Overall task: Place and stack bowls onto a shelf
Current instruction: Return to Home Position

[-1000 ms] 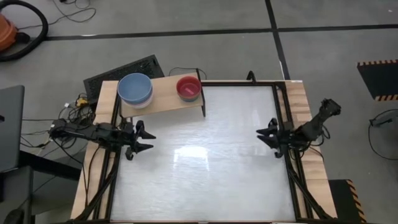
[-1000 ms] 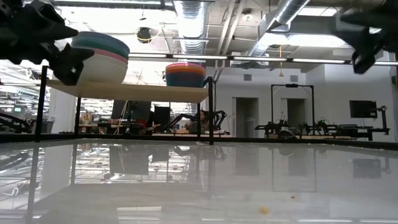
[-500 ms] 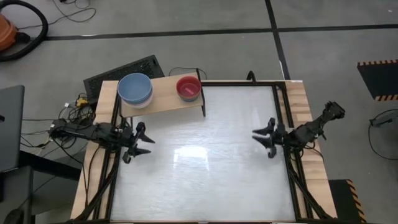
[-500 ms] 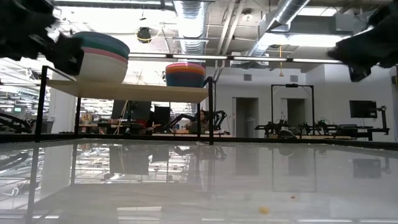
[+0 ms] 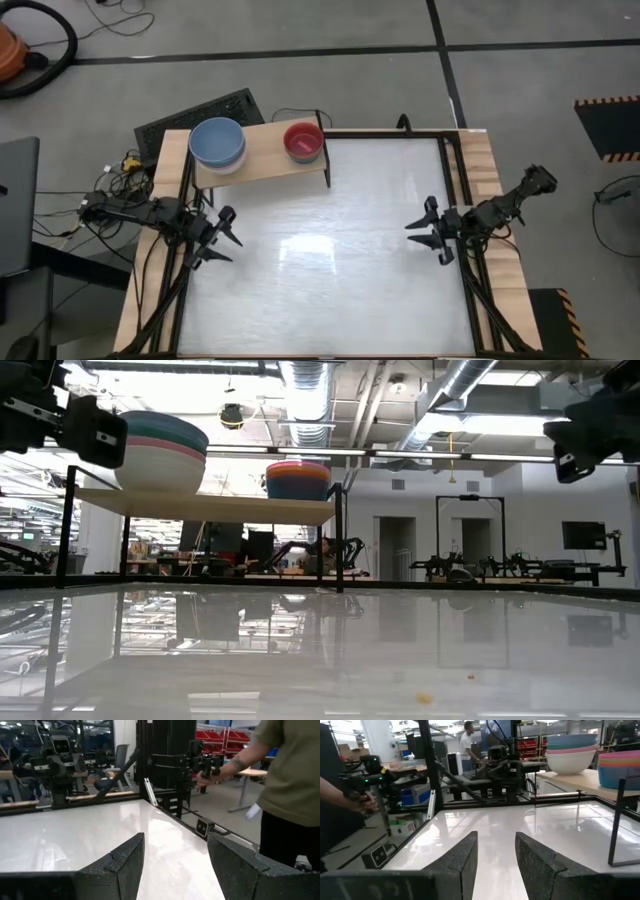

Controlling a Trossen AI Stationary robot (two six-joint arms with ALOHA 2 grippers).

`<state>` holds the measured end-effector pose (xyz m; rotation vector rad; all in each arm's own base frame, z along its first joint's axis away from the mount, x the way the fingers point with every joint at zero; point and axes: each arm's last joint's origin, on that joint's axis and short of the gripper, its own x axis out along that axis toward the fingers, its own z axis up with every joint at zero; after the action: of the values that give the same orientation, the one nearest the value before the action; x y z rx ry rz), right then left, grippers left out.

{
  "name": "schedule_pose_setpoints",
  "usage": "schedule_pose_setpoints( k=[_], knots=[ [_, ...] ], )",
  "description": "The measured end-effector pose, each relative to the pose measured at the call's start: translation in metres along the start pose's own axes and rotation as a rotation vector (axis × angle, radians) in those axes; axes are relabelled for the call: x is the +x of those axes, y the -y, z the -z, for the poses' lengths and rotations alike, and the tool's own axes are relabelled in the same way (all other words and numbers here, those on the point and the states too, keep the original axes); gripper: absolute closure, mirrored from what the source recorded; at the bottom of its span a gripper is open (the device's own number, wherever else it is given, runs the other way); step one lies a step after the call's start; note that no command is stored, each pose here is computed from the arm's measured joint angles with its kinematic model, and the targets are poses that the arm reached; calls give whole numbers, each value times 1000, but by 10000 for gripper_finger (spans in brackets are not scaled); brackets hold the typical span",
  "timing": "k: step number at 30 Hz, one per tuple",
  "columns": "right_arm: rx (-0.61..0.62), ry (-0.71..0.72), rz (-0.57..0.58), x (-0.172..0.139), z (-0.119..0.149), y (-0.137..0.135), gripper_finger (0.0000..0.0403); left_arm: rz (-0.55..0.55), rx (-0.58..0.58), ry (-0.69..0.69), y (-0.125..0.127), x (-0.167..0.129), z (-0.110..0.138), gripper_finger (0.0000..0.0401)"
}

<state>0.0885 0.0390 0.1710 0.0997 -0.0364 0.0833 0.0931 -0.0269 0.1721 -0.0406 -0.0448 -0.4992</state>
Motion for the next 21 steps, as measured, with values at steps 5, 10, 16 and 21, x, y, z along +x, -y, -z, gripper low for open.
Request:
schedule_pose_setpoints(
  k=[5, 10, 16, 21],
  knots=[
    [1, 0, 4, 0, 0, 0, 246, -5, -69, 0, 0, 0, 0, 197],
    [0, 0, 4, 0, 0, 0, 246, -7, -144, 0, 0, 0, 0, 197],
    [0, -1, 4, 0, 0, 0, 246, -7, -150, 0, 0, 0, 0, 197],
    [0, -1, 4, 0, 0, 0, 246, -8, -150, 1, 0, 0, 0, 197]
  ],
)
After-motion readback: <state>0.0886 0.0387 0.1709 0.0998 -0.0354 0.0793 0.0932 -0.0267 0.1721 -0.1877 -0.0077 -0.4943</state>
